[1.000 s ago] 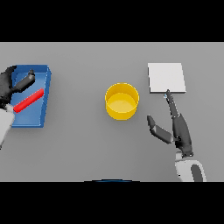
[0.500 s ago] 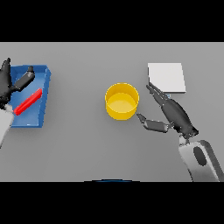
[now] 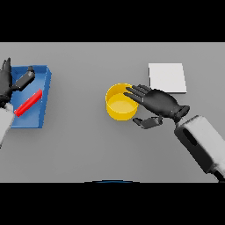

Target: Pick up the red beaker and tilt it to pour out 1 green nut into yellow bowl. Pick up the yellow bowl and place it on the metallic measuring scale.

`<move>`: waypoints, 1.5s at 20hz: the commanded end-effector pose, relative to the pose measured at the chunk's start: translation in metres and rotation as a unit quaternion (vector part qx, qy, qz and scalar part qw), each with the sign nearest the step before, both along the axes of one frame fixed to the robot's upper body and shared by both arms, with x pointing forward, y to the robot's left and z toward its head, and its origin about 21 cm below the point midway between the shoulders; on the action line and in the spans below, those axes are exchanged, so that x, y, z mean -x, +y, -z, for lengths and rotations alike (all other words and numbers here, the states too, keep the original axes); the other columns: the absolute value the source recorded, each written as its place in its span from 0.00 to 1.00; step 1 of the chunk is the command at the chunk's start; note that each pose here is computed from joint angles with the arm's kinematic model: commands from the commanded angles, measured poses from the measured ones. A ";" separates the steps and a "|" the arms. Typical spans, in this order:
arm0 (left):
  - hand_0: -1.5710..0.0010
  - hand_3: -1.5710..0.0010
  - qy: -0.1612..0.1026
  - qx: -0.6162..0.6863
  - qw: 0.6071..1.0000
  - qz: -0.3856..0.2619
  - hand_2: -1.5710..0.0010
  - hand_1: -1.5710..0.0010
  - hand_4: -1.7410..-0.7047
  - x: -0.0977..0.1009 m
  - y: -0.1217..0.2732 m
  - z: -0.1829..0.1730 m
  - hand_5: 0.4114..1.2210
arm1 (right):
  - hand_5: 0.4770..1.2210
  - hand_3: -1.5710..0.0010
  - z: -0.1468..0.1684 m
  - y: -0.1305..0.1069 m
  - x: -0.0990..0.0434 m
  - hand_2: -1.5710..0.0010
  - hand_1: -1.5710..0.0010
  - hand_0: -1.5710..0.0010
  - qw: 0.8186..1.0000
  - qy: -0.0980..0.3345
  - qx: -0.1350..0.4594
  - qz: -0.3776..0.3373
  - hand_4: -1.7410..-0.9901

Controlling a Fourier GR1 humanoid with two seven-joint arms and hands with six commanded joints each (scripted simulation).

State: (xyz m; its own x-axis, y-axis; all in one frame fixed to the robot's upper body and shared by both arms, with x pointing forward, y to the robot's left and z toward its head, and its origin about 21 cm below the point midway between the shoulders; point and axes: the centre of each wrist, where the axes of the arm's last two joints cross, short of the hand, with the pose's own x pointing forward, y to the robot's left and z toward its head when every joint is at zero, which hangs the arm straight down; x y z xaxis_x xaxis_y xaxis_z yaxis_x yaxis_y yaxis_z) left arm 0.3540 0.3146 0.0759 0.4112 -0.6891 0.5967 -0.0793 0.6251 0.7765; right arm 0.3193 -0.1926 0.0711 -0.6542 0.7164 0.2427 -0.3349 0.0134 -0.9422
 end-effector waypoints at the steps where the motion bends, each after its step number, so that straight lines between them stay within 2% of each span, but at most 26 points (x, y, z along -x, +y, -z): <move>1: 1.00 1.00 0.001 0.001 1.000 0.001 1.00 1.00 0.96 0.001 0.000 0.000 0.36 | 0.30 1.00 0.000 0.006 -0.004 1.00 1.00 1.00 1.000 -0.003 0.027 -0.015 0.69; 2: 1.00 1.00 0.000 0.000 1.000 -0.002 1.00 1.00 0.96 0.001 0.001 0.001 0.36 | 0.31 1.00 0.001 0.015 -0.005 1.00 1.00 1.00 0.999 -0.004 0.043 -0.032 0.70; 4: 1.00 1.00 -0.006 0.001 1.000 0.001 1.00 1.00 0.96 0.004 0.004 -0.001 0.36 | 0.32 1.00 0.002 0.017 -0.012 1.00 1.00 1.00 0.996 0.004 0.077 -0.045 0.70; 6: 1.00 1.00 -0.002 0.001 1.000 -0.004 1.00 1.00 0.96 0.004 0.003 -0.001 0.36 | 0.33 1.00 0.005 0.029 -0.016 1.00 1.00 1.00 0.994 0.017 0.095 -0.059 0.70; 9: 1.00 1.00 -0.011 -0.003 1.000 0.000 1.00 1.00 0.97 0.007 0.005 -0.005 0.35 | 0.33 1.00 0.006 0.042 -0.024 1.00 1.00 1.00 0.991 0.035 0.111 -0.071 0.68; 11: 1.00 1.00 -0.004 -0.003 1.000 -0.002 1.00 1.00 0.97 0.006 0.008 -0.003 0.35 | 0.34 1.00 0.011 0.052 -0.025 1.00 1.00 1.00 0.987 0.040 0.130 -0.082 0.66; 15: 1.00 1.00 -0.010 0.000 1.000 -0.002 1.00 1.00 0.96 0.007 0.010 0.003 0.35 | 0.34 1.00 0.011 0.060 -0.033 1.00 1.00 1.00 0.983 0.032 0.158 -0.088 0.64; 20: 1.00 1.00 -0.007 0.000 1.000 -0.007 1.00 1.00 0.96 0.009 0.012 -0.001 0.35 | 0.35 1.00 0.016 0.066 -0.038 1.00 1.00 1.00 0.978 0.059 0.181 -0.086 0.63; 24: 1.00 1.00 -0.006 -0.002 1.000 -0.004 1.00 1.00 0.96 0.007 0.014 0.000 0.36 | 0.38 0.95 0.021 0.071 -0.040 0.98 1.00 1.00 0.975 0.080 0.195 -0.074 0.60; 26: 1.00 1.00 -0.004 0.000 1.000 -0.005 1.00 1.00 0.96 0.008 0.013 0.002 0.36 | 0.44 0.91 0.022 0.069 -0.041 0.95 0.98 0.98 0.974 0.094 0.198 -0.058 0.58; 27: 1.00 1.00 -0.006 -0.001 1.000 -0.008 1.00 1.00 0.95 0.008 0.016 0.002 0.36 | 0.49 0.88 0.024 0.070 -0.040 0.91 0.91 0.90 0.973 0.096 0.201 -0.059 0.56; 28: 1.00 1.00 -0.008 -0.002 1.000 -0.005 1.00 1.00 0.95 0.007 0.014 -0.001 0.36 | 0.59 0.85 0.025 0.068 -0.041 0.76 0.73 0.72 0.974 0.094 0.196 -0.065 0.52; 30: 1.00 1.00 -0.009 -0.003 1.000 -0.007 1.00 1.00 0.95 0.007 0.014 -0.002 0.36 | 0.74 0.75 0.024 0.069 -0.043 0.49 0.47 0.46 0.974 0.103 0.189 -0.071 0.37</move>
State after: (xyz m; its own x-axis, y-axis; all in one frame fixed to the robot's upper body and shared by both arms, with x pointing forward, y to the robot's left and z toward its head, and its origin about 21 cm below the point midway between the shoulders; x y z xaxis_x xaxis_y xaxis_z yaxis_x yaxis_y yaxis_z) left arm 0.3469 0.3289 0.0775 0.4091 -0.6872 0.6003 -0.1014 0.6196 0.7784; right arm 0.3622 -0.1235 0.0471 -0.7210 0.6827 0.1185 -0.4900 -0.3814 -0.7839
